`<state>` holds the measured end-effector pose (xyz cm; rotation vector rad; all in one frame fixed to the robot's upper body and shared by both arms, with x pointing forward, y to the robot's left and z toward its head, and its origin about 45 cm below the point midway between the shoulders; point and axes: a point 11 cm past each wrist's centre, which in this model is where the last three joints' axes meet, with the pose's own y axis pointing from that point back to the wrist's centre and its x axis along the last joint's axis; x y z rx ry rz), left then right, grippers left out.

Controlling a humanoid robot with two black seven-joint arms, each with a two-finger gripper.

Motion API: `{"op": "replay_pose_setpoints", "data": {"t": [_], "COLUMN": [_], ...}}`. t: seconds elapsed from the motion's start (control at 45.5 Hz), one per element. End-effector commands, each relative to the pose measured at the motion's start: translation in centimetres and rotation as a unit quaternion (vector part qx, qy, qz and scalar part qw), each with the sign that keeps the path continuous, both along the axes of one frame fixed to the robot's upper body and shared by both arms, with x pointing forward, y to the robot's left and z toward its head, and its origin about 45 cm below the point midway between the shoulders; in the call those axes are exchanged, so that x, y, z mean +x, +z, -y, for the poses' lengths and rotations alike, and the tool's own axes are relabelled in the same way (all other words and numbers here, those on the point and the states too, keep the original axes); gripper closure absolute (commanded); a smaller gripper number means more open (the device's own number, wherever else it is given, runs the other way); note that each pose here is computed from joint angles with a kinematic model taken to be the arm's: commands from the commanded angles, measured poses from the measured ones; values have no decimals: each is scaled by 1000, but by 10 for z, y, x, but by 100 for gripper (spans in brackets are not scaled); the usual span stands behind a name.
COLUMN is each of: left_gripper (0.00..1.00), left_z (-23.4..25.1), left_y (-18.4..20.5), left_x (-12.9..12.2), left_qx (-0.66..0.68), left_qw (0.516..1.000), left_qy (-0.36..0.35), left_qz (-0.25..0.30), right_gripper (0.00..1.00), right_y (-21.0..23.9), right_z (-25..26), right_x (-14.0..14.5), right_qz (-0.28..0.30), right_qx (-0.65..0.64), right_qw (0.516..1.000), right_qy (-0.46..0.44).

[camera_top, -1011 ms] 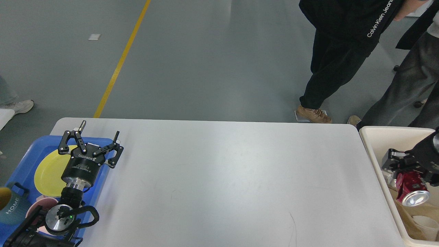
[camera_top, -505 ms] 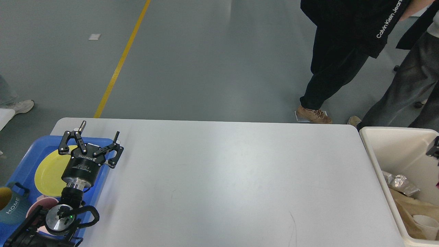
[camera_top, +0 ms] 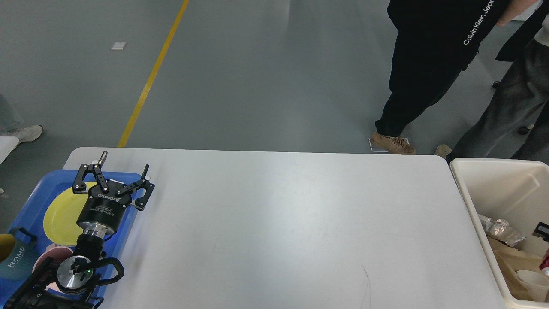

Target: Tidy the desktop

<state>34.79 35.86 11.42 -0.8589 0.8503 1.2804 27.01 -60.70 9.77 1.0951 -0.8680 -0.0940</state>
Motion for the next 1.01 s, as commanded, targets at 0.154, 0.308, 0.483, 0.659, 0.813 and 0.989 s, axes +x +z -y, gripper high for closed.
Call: {"op": "replay_pose_setpoints", "data": {"t": [0.154, 0.308, 0.483, 0.659, 0.813, 0.989], "left_gripper": [3, 3, 3, 3, 3, 3], "left_z": [0, 0, 0, 0, 0, 0], "left_y": [0, 0, 0, 0, 0, 0], "left_x": [0, 0, 0, 0, 0, 0], "left_qx": [0, 0, 0, 0, 0, 0], "left_qw": [1000, 1000, 1000, 1000, 1000, 1000], "left_qy": [0, 0, 0, 0, 0, 0], "left_qz": [1, 0, 1, 1, 1, 1], "right_gripper": [100, 100, 100, 100, 100, 35], "right_y": [-59, -62, -62, -70, -73, -72], "right_z": [-45, -45, -41, -41, -42, -38], "right_x": [-9, -13, -17, -32, -36, -38], "right_qz": [64, 76, 78, 62, 58, 74], "right_qx": [-31, -34, -36, -37, -36, -55], "right_qw": [997, 996, 996, 997, 998, 996], "right_qy": [27, 13, 1, -2, -3, 0]}}
